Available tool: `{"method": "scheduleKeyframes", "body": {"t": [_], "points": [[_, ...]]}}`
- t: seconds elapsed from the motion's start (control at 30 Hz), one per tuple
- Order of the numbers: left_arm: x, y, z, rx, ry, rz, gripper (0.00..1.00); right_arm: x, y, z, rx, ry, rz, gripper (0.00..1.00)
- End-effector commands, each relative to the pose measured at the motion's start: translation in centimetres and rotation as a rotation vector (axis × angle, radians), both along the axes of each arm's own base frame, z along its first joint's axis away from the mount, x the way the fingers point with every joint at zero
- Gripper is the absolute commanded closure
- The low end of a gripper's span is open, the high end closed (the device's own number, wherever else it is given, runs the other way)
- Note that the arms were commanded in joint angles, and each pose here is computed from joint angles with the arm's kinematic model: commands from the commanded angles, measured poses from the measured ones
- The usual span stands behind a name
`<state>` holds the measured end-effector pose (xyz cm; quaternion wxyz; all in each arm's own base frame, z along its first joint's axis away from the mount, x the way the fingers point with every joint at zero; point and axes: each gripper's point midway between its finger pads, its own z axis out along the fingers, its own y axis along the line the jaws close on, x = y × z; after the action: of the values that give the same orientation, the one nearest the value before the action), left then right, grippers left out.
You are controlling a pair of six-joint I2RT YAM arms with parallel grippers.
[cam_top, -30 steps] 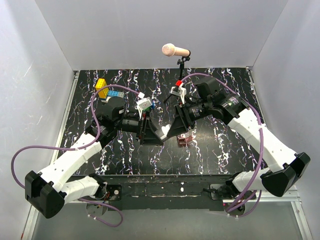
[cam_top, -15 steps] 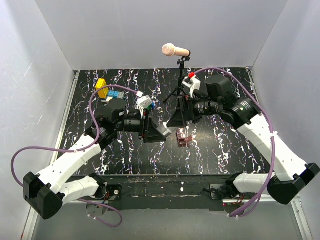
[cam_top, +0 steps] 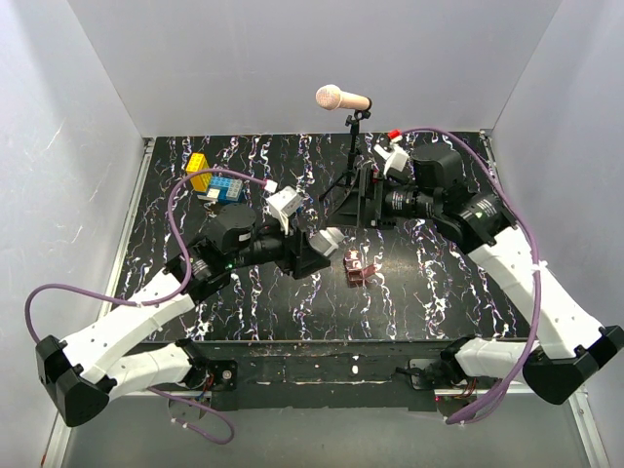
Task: Sort the pills into containers
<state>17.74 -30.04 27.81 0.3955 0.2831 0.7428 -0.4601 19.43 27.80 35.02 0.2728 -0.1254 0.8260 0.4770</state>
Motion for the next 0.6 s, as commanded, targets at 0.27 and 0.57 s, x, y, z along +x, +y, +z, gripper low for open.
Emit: {"method": "scheduleKeyframes", "body": {"t": [0.27, 0.57], "points": [[1.4, 0.8, 2.5, 0.071, -0.183, 0.181, 1.00, 1.0, 1.1, -2.2, 0.006, 0.200, -0.038, 0.19], [1.0, 1.1, 2.9, 0.062, -0.195, 0.178, 1.00, -0.2, 0.9, -3.2, 0.069, 0.290, 0.010, 0.30]]}}
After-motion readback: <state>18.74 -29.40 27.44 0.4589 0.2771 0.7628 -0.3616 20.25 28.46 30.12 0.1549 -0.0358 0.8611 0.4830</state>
